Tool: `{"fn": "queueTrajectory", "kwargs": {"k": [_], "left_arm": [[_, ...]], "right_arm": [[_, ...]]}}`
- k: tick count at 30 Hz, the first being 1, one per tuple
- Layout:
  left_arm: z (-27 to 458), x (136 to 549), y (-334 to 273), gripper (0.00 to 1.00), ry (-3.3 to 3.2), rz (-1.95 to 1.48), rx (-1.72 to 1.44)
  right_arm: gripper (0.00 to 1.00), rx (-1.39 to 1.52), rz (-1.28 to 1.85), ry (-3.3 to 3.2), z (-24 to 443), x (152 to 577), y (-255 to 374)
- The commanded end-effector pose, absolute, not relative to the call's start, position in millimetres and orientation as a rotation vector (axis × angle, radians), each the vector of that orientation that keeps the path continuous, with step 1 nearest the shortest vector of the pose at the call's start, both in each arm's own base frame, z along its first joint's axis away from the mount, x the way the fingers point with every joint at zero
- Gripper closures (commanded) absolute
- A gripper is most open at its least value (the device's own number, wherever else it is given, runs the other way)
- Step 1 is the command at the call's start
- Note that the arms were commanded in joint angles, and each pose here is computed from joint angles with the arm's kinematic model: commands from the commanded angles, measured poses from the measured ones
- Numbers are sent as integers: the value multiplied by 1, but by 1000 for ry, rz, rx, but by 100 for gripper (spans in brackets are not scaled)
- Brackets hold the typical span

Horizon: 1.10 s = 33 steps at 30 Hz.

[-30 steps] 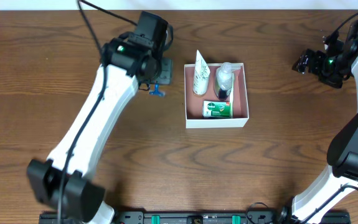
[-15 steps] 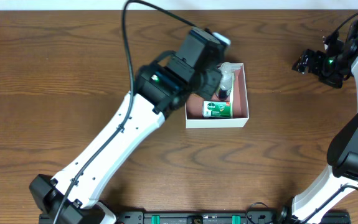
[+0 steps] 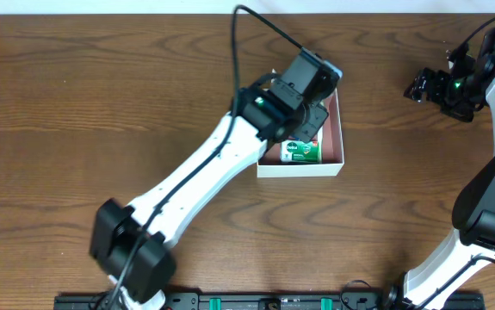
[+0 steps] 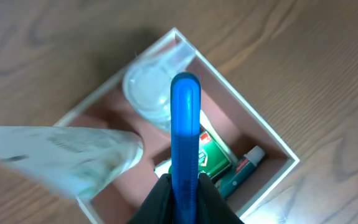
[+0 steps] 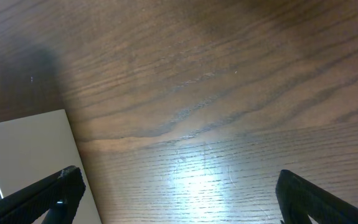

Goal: Pack container
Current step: 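Lift the razor with the left gripper and carry it over the box, then lower the razor into the box and open the left gripper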

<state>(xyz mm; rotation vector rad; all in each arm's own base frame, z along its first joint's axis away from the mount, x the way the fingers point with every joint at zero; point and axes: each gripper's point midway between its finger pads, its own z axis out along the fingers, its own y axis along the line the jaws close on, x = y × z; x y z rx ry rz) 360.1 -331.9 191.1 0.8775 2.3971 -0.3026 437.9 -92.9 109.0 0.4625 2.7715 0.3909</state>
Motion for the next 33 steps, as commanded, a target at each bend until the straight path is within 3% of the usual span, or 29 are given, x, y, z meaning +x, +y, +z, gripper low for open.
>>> {"fn": "queueTrajectory", "kwargs": {"k": [1, 12, 13, 14, 25, 33], "left_arm": [[173, 361, -335, 87, 2418, -283, 905], [152, 361, -336, 86, 2462, -262, 922], [152, 361, -336, 66, 2463, -261, 922], [152, 361, -336, 56, 2465, -261, 923], [159, 359, -336, 48, 2458, -279, 913], [244, 327, -329, 38, 2341, -469, 874]], "right_arm": [[1, 450, 381, 2751, 116, 442, -97], [1, 449, 381, 2751, 116, 442, -96], [1, 450, 381, 2751, 116, 442, -97], [1, 449, 381, 2751, 116, 442, -96], [1, 449, 381, 2751, 116, 442, -96], [1, 449, 381, 2751, 116, 442, -96]]}}
